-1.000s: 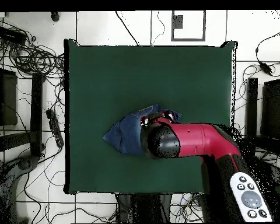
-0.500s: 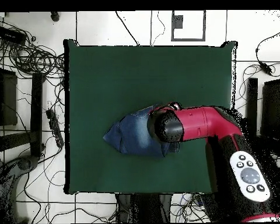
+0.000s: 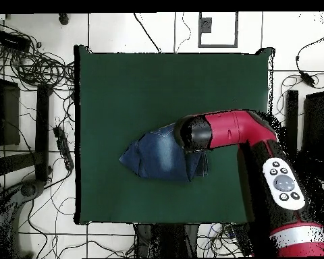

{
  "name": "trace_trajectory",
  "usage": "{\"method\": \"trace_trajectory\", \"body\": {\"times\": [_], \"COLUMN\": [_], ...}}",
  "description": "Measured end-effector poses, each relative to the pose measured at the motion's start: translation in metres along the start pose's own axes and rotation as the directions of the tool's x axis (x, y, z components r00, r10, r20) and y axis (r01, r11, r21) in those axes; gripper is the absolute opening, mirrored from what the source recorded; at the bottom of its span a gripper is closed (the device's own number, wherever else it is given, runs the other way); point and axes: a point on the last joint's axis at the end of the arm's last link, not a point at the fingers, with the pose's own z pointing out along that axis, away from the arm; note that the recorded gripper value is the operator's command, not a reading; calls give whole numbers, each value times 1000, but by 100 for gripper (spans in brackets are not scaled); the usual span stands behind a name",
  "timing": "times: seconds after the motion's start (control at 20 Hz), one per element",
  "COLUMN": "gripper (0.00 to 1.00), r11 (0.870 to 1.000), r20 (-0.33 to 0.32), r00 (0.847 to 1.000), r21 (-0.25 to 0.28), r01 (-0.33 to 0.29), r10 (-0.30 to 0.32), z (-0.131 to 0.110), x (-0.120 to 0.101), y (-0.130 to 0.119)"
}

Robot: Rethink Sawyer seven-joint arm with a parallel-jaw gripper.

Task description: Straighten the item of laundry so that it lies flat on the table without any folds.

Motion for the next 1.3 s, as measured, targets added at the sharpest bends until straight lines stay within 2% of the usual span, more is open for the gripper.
{"method": "trace_trajectory", "body": {"times": [0.35, 0.7, 0.9, 1.3], "gripper": [100, 100, 100, 100], "r11": [1000, 996, 993, 976], "r20": [-86, -174, -180, -160], "r00": [996, 984, 982, 985], "r21": [-23, -72, -100, -194], "r01": [-19, -57, -69, -99], "r10": [17, 43, 50, 68], "z": [7, 17, 22, 25], "x": [2, 0, -2, -6], "y": [-6, -7, -4, 4]}}
